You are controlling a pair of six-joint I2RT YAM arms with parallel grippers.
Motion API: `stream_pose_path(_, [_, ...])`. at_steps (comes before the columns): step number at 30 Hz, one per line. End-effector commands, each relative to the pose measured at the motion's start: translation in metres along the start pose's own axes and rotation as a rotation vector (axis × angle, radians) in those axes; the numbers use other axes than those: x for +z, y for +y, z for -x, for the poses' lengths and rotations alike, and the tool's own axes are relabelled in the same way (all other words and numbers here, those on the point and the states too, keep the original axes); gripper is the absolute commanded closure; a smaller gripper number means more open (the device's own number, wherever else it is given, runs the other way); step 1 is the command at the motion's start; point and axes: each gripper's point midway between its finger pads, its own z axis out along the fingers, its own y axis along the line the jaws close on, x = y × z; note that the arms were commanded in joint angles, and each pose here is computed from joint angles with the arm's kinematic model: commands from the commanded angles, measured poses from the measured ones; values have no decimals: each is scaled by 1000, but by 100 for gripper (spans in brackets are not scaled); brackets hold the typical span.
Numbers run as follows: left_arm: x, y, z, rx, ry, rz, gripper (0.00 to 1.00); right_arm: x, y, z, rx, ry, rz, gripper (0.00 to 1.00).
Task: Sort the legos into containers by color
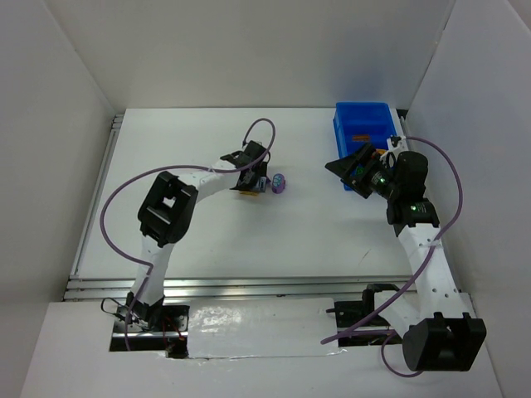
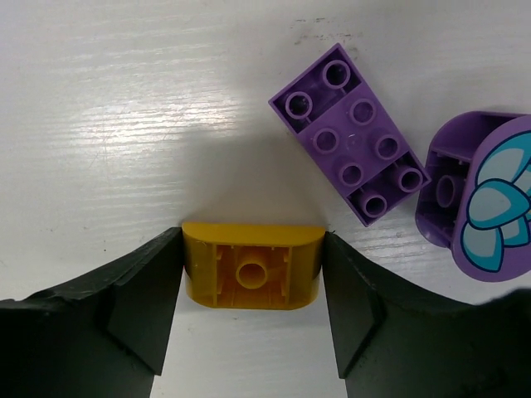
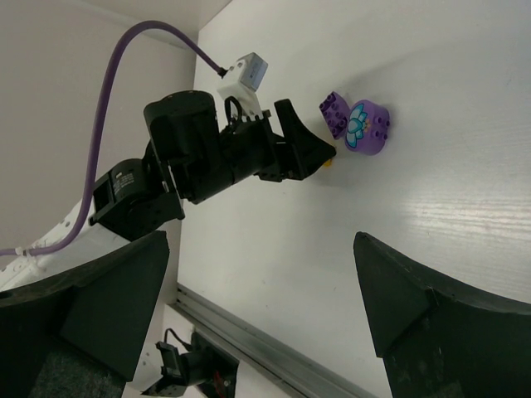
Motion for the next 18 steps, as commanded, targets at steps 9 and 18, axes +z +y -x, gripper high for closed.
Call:
stream_pose_path(9, [-11,3,-15,-4,33,-37,78,4,7,3,-26,-7,41,0])
stream_pose_path(18, [-69,-27,7,34,-84,-295,100,13,-2,-2,-10,33,35,0])
